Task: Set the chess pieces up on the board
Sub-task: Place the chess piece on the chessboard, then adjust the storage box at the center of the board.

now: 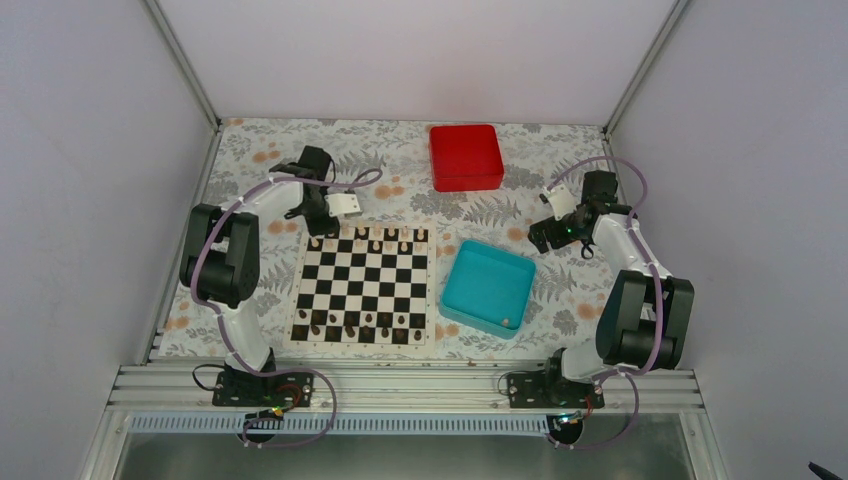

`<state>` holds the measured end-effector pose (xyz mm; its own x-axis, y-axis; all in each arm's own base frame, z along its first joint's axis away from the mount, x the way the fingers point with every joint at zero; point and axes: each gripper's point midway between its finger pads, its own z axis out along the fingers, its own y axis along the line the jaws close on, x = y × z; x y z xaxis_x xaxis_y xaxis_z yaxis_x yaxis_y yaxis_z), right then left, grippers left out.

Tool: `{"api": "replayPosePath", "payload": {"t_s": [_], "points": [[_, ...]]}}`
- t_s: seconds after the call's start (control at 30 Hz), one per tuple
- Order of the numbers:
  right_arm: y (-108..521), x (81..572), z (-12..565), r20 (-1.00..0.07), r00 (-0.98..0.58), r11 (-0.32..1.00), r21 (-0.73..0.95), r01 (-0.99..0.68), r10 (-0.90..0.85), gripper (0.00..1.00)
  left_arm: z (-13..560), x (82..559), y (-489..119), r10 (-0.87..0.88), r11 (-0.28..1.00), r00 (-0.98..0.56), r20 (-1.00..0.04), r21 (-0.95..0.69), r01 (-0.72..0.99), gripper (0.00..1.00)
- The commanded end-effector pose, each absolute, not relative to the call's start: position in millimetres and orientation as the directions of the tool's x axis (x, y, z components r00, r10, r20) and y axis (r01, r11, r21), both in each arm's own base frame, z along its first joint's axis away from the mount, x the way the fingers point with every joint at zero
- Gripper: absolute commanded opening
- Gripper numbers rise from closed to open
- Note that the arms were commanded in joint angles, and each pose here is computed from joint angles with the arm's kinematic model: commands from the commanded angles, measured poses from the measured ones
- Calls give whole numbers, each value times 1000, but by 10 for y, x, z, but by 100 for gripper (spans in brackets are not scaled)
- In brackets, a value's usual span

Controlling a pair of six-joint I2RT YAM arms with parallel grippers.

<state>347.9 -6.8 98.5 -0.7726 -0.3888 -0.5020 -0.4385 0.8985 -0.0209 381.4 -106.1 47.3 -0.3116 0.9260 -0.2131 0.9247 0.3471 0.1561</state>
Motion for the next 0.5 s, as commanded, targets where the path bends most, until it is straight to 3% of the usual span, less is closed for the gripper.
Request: {"api": "replayPosePath", "payload": {"t_s": [0.0, 0.23, 0.47], "points": [[-80, 3448, 937, -495, -779, 898, -5, -440, -385, 100, 922, 3913, -1125, 929, 332, -276, -246, 225, 916, 37], [-157, 3392, 990, -468, -786, 900, -48, -434, -404, 100, 1945, 3938, -1350, 949, 279, -175, -263, 438, 855, 41], [-165, 3013, 1171, -406, -784, 873, -82, -481, -470, 100, 2512, 3757, -2412, 939, 149, 28, -343, 479, 865, 36]]}}
